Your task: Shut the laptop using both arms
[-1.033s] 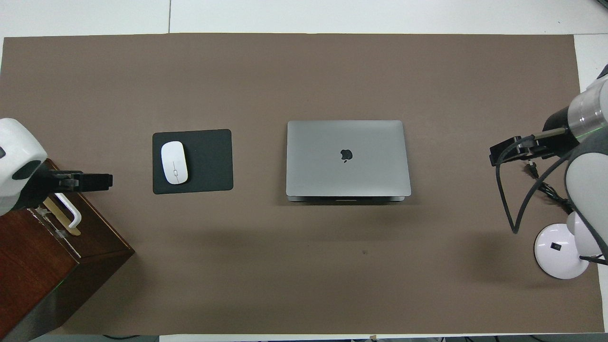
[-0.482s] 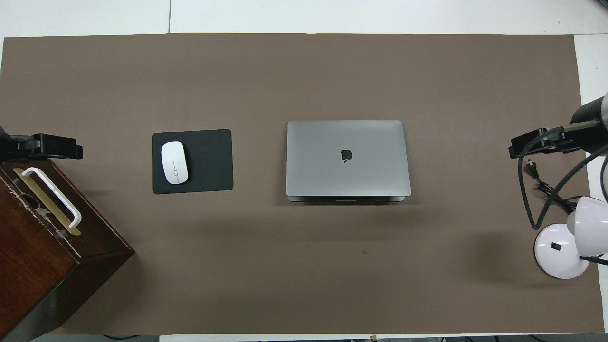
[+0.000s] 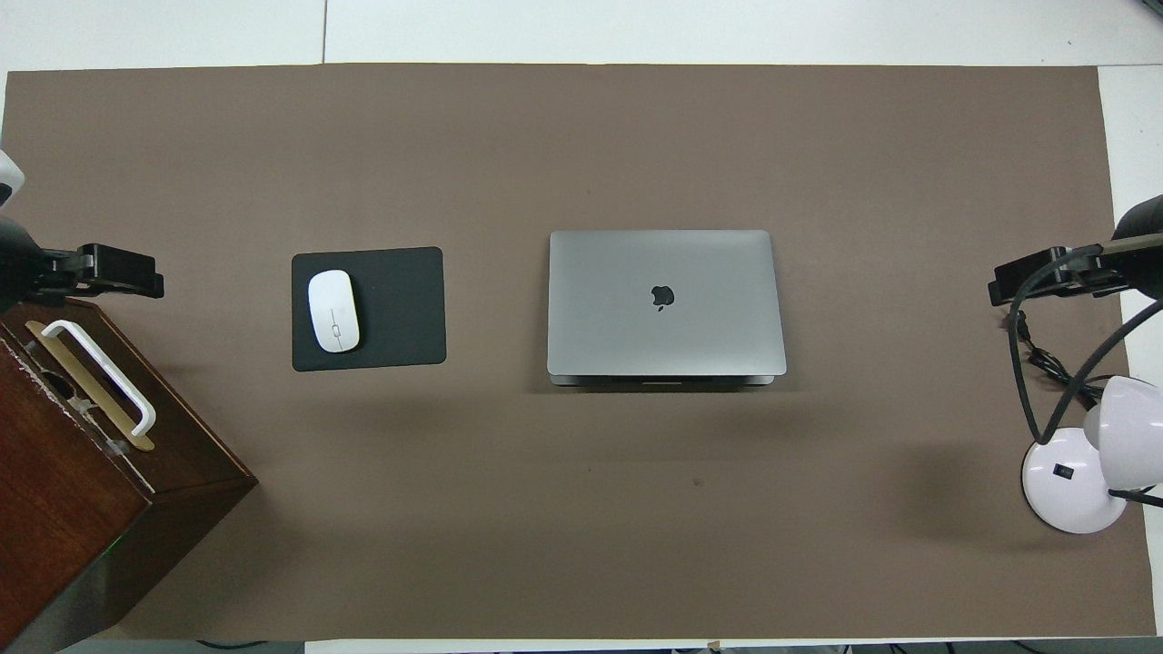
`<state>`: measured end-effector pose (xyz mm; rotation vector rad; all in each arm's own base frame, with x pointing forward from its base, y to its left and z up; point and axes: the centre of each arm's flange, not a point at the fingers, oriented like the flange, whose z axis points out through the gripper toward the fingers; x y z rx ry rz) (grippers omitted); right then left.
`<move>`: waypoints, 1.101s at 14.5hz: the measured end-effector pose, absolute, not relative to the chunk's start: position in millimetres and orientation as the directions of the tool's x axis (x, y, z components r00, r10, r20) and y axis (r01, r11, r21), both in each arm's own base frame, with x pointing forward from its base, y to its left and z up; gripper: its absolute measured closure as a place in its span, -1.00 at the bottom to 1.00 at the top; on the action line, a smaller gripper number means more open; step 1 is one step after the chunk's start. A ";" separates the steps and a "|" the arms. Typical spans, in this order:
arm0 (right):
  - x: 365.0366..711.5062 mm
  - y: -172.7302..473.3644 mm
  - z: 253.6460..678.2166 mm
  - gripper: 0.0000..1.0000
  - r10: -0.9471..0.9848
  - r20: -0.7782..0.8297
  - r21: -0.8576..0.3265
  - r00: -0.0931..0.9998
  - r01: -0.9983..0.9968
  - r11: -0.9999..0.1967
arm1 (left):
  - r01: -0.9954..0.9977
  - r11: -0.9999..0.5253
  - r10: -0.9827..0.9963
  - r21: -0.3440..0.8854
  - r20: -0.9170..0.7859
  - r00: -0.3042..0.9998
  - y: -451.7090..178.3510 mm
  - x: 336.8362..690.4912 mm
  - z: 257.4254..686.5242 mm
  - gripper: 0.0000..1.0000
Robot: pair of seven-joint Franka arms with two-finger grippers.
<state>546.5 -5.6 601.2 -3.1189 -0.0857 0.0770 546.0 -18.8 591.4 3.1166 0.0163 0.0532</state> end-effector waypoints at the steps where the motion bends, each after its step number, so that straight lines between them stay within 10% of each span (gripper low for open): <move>1: 546.0 -5.5 602.3 -1.00 0.055 -0.047 -0.022 0.997 0.054 -0.998 | 0.010 -1.000 0.011 0.025 0.042 0.999 -18.9 547.6 595.3 -1.00; 16: 533.3 -0.1 624.3 -1.00 0.065 -0.007 -0.019 0.998 0.065 -0.998 | 0.007 -1.000 0.008 0.025 0.038 0.999 -22.1 554.5 608.8 -1.00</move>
